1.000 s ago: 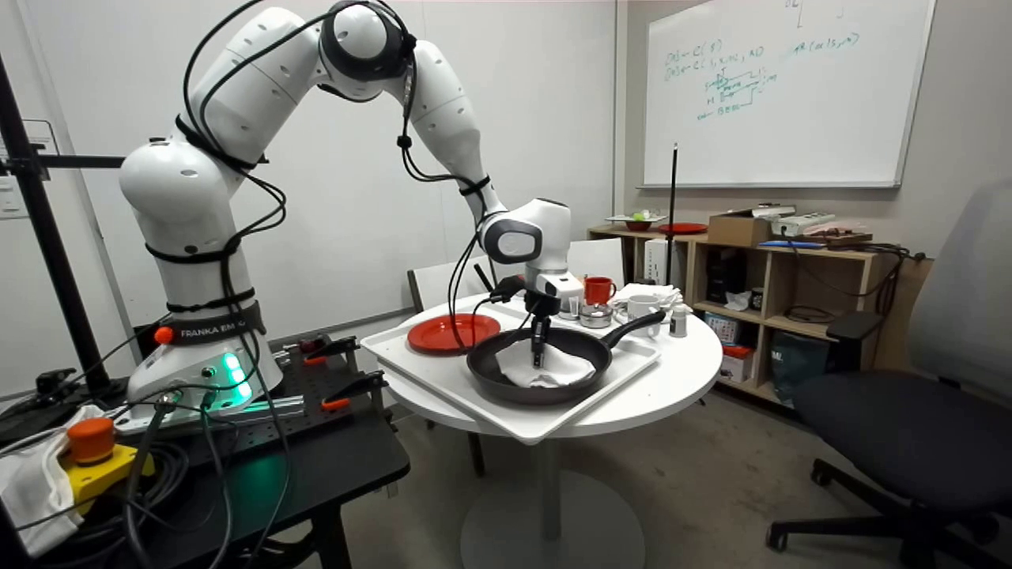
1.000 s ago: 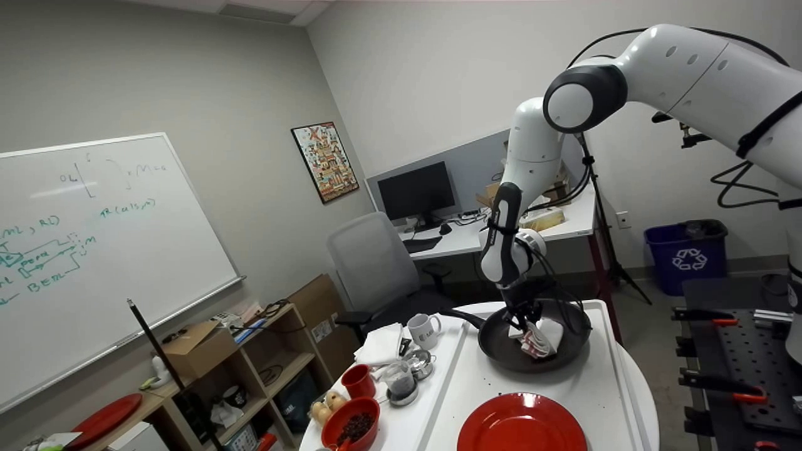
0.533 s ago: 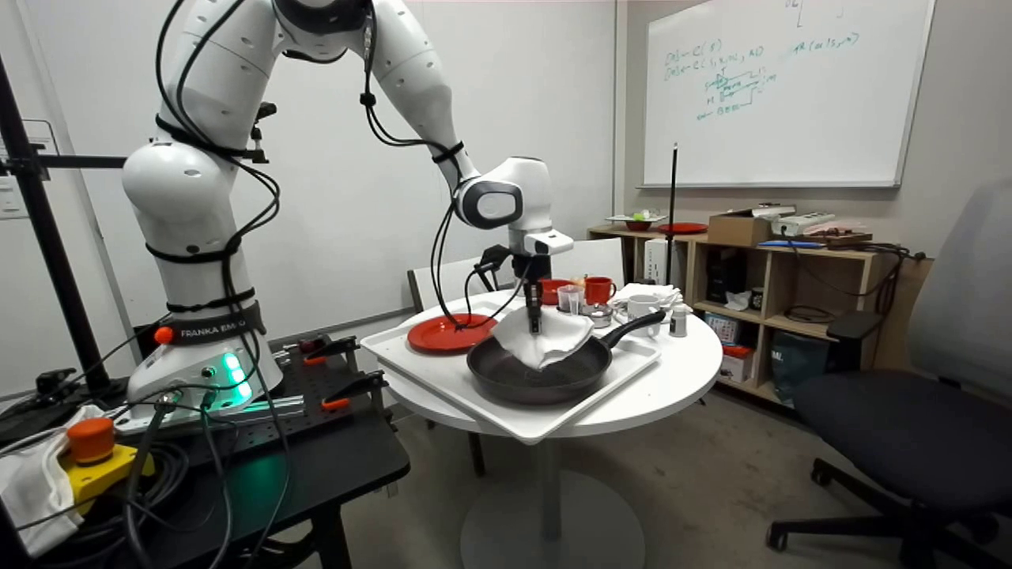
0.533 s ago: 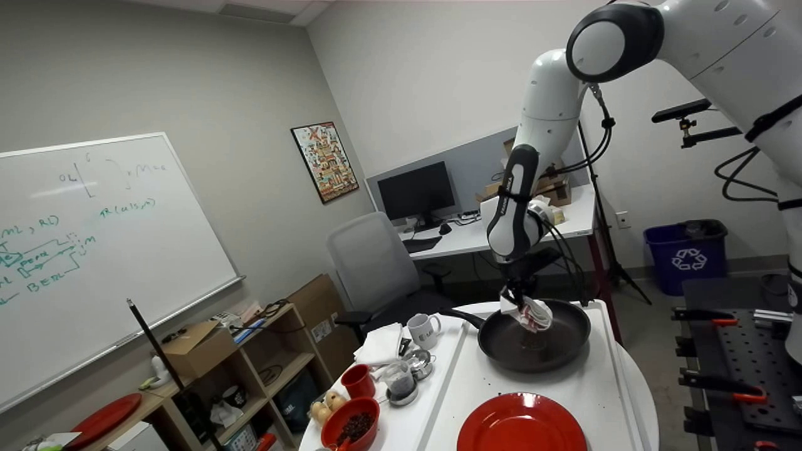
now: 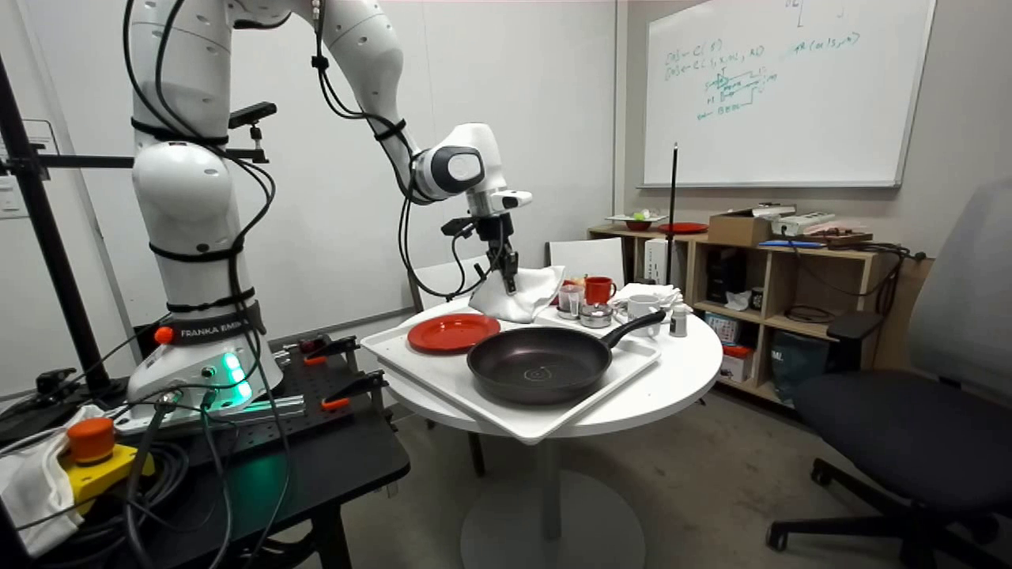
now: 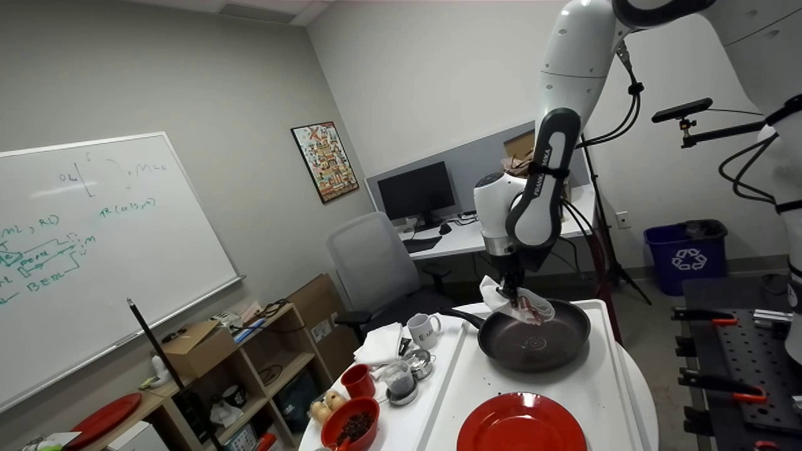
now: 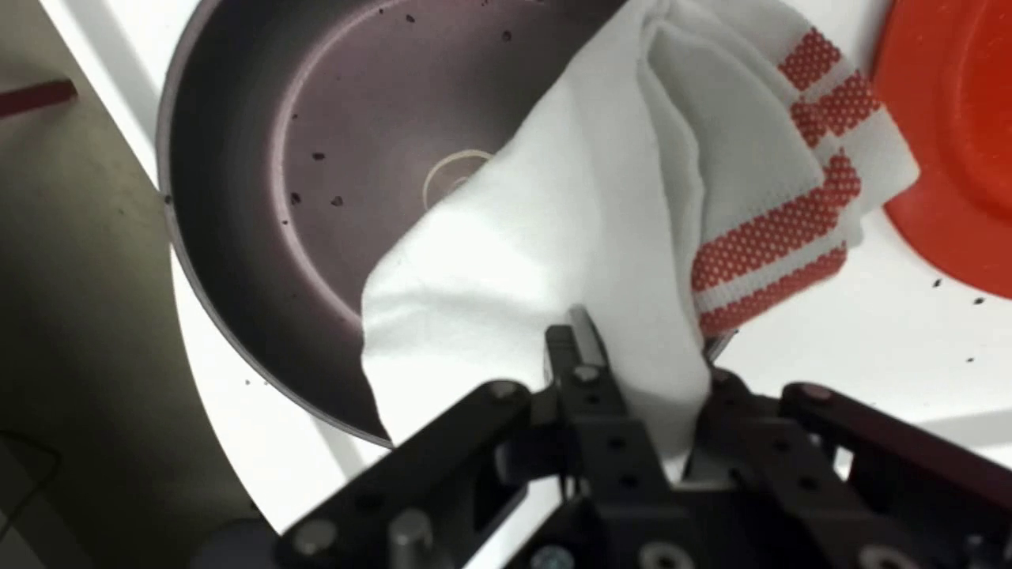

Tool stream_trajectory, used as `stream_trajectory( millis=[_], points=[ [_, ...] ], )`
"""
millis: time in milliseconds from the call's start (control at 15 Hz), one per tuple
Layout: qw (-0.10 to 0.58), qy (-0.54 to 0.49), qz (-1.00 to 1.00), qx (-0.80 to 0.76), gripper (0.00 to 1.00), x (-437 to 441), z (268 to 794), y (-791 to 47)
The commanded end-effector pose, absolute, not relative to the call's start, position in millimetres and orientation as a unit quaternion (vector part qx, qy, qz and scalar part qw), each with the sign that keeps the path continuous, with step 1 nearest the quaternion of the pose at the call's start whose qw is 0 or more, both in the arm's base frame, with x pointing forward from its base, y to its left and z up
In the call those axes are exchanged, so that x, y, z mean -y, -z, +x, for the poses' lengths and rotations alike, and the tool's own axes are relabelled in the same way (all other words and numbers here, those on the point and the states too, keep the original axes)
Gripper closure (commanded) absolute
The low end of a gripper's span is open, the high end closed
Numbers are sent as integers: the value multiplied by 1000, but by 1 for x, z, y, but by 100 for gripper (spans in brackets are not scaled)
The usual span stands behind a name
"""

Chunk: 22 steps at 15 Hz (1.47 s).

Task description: Wipe the red plate with the white cloth

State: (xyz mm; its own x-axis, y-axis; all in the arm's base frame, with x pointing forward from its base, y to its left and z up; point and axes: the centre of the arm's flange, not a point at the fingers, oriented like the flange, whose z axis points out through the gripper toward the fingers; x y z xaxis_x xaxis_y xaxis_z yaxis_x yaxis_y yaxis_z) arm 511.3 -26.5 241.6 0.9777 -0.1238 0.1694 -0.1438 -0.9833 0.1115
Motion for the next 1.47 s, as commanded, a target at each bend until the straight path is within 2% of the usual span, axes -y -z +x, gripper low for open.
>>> stream_trajectory(
  millis=[0,467,1000,1333,1400],
  points=[
    [71,-87,993,-34,93,-24,499,-250],
    [75,-41,974,-209,93,-101,494,-221],
    [102,37,927,-360,93,-140,466,-186],
    [121,53,899,-417,93,-150,452,-178],
    [108,48,911,-396,84,-149,452,-177]
  ],
)
